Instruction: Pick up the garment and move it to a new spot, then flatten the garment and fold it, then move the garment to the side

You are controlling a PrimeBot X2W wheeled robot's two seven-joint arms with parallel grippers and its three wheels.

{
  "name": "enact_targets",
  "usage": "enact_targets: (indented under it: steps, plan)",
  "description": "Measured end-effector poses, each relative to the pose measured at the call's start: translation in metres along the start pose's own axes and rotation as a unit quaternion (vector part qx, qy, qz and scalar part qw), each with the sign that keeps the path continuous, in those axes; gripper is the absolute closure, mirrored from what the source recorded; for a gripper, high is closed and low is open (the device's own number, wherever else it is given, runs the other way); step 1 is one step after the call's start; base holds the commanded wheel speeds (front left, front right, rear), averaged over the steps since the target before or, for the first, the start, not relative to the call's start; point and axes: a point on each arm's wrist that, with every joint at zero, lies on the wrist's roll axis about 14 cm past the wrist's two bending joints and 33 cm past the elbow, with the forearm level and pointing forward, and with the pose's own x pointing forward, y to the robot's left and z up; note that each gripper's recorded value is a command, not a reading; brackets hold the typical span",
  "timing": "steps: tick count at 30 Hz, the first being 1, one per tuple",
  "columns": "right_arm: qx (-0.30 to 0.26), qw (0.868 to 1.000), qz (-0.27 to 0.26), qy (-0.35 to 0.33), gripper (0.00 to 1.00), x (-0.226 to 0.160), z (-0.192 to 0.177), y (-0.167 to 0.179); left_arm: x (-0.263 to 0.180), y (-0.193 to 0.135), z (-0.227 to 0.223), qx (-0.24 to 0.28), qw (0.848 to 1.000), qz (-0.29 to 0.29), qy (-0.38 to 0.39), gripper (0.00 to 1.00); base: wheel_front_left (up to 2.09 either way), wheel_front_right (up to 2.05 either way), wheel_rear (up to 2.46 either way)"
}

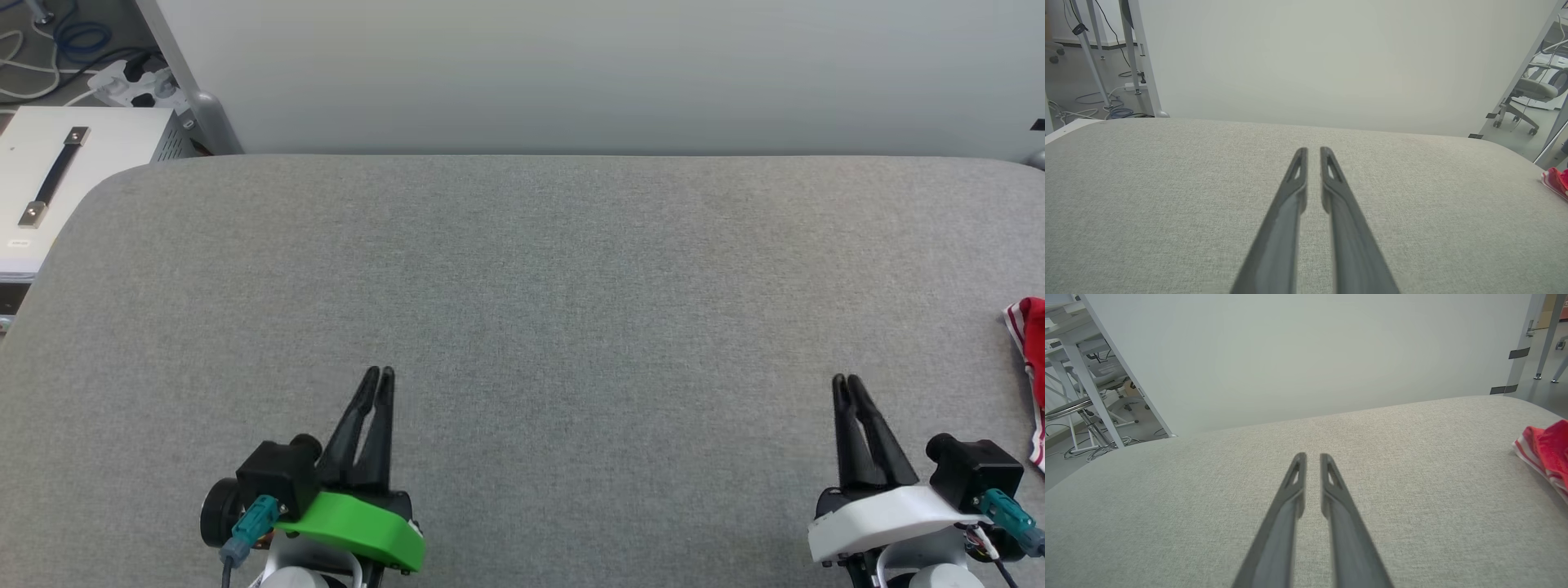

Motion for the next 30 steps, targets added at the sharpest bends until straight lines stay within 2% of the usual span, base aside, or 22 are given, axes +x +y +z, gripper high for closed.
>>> enact_targets:
  steps: [30]
  plan:
    - [-0.024,1.000,0.006,0.009,1.00,-0.0010,0.0054,0.0021,0.0021,0.0055,0.0041,0.027,0.999,0.011,0.012,1.00,0.00,0.00,0.00]
